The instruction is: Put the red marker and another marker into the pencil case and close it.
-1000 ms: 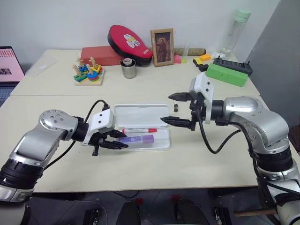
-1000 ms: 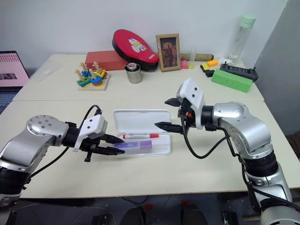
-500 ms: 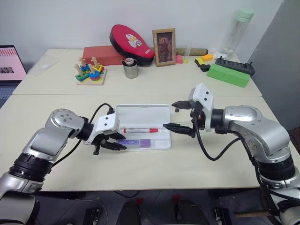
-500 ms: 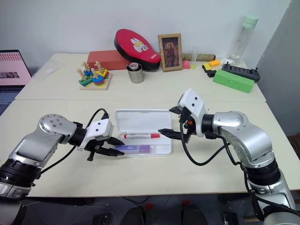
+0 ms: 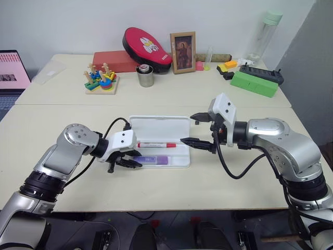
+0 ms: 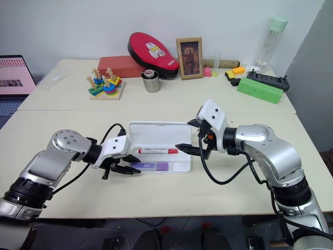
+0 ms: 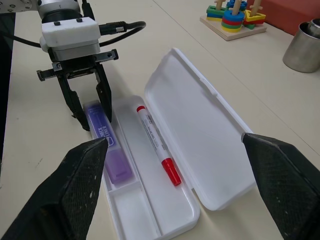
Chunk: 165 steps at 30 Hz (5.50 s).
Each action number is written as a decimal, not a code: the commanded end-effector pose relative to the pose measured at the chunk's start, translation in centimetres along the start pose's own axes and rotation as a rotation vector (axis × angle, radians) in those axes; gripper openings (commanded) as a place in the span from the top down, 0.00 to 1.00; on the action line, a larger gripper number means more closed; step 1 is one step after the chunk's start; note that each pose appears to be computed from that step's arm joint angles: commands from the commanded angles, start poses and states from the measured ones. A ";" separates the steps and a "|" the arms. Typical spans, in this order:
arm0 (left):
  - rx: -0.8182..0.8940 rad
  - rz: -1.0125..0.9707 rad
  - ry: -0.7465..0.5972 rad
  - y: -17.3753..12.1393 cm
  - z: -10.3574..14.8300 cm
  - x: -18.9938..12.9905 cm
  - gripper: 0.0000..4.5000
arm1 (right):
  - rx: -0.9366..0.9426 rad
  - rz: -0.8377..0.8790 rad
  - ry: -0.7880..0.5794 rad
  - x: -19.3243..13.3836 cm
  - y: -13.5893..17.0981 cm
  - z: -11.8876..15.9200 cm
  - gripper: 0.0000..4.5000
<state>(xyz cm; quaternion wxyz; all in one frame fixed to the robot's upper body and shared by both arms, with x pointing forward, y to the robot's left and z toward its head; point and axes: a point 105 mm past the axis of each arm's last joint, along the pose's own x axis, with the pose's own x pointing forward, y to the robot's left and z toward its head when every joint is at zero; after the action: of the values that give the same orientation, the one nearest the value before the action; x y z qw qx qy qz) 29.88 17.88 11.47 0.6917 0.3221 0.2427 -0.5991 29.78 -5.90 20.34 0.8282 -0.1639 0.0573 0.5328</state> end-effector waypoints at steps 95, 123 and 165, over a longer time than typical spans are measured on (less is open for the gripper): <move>-0.180 0.261 -0.389 -3.8 3.1 -5.0 0.00 | -0.100 0.301 0.256 5.7 0.9 -7.9 0.93; -0.341 0.510 -0.585 -1.2 3.9 -6.7 0.00 | -0.094 0.125 -0.062 4.8 -4.6 2.7 0.00; -0.416 0.464 -0.483 -3.9 2.3 -7.2 0.00 | -0.238 0.370 0.238 8.6 2.2 -5.9 0.98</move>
<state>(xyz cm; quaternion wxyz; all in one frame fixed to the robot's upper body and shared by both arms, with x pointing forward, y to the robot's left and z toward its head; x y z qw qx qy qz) 25.15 20.94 17.23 0.9047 0.0454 0.1089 -0.4093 32.60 0.14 12.65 0.6902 -0.2926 0.1196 0.6509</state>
